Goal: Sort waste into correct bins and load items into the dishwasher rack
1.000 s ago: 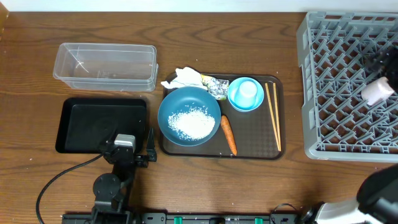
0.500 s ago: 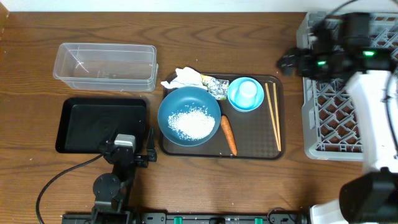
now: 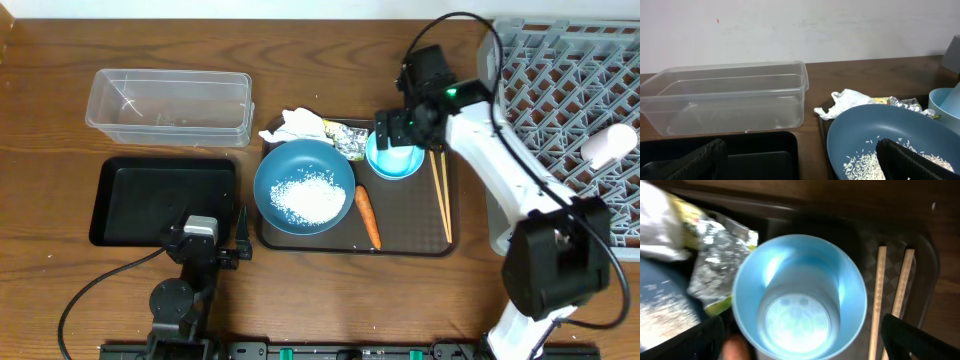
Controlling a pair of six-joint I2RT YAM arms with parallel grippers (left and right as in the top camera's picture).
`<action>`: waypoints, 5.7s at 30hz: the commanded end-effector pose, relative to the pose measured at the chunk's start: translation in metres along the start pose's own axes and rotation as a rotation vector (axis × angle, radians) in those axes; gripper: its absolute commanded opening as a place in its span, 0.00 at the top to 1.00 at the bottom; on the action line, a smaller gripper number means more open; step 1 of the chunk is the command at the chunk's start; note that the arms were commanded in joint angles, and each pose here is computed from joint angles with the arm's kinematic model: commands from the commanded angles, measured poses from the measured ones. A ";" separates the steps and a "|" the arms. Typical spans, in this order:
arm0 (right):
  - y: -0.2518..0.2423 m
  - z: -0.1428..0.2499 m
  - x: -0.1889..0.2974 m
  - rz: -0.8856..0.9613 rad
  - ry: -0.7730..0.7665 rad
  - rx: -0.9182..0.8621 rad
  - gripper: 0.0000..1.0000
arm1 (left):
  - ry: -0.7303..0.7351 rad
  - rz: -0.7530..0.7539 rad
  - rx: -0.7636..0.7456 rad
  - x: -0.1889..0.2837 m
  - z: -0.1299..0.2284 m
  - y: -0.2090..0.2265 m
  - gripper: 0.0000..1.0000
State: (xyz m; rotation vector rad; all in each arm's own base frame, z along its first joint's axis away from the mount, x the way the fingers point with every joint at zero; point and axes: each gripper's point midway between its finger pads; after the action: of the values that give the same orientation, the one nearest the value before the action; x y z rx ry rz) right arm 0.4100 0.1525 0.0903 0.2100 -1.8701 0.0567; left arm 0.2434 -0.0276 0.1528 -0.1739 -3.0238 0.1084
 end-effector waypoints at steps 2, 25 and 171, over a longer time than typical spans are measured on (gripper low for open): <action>-0.009 0.008 -0.024 0.084 0.036 -0.062 0.03 | 0.049 0.002 0.006 -0.001 0.016 0.000 0.02; -0.025 -0.031 0.046 0.043 -0.074 -0.122 0.39 | 0.049 0.002 0.006 -0.001 0.016 0.000 0.02; -0.183 -0.131 0.168 -0.775 -0.660 -0.039 0.99 | 0.049 0.002 0.006 -0.001 0.016 0.000 0.02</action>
State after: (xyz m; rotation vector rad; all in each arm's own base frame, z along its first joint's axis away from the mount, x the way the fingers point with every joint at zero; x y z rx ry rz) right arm 0.5273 -0.0345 0.2553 0.6432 -2.3358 -0.4832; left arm 0.2434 -0.0276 0.1527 -0.1739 -3.0234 0.1083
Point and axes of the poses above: each gripper's point midway between its finger pads, its own x axis back along the fingers, its own y axis along the line the jaws close on, z = x × y, and after that the axes turned 5 degrees about x, right-handed
